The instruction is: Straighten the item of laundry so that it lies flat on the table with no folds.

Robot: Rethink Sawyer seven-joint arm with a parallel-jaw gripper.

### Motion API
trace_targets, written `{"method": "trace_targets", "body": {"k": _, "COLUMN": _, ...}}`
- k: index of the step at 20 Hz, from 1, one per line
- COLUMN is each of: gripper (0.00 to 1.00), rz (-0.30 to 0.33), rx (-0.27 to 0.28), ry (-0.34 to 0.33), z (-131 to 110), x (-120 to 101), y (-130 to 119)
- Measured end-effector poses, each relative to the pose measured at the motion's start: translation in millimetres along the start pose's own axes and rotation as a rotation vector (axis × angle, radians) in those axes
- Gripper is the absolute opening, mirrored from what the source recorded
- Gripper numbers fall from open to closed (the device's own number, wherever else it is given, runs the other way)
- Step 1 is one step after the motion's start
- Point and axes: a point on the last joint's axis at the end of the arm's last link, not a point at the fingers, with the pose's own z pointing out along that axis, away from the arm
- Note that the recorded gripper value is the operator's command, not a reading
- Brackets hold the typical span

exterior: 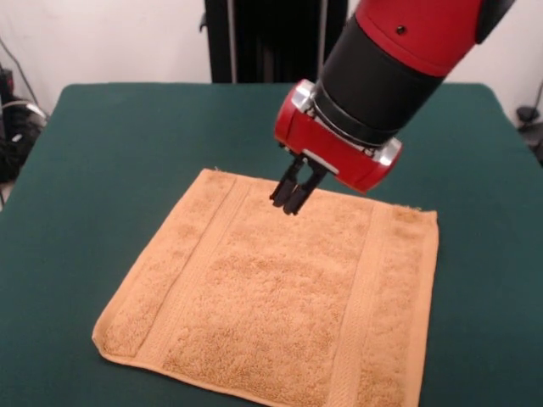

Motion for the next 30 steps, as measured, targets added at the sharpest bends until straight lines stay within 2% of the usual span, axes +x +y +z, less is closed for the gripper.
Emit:
{"method": "trace_targets", "body": {"k": 5, "gripper": 0.0, "rz": -0.029, "rx": 0.008, "ry": 0.058, "z": 5, "x": 2, "y": -6}}
{"method": "trace_targets", "body": {"k": 10, "gripper": 0.0, "rz": -0.075, "rx": 0.046, "ry": 0.151, "z": 13, "x": 11, "y": -17}}
{"method": "trace_targets", "body": {"k": 20, "gripper": 0.0, "rz": -0.156, "rx": 0.09, "ry": 0.268, "z": 46, "x": 38, "y": -10}}
{"method": "trace_targets", "body": {"k": 27, "gripper": 0.0, "rz": -0.185, "rx": 0.084, "ry": 0.309, "z": 70, "x": 46, "y": -9}}
{"method": "trace_targets", "body": {"k": 30, "gripper": 0.0, "rz": -0.199, "rx": 0.064, "ry": 0.332, "z": 81, "x": 46, "y": -14}}
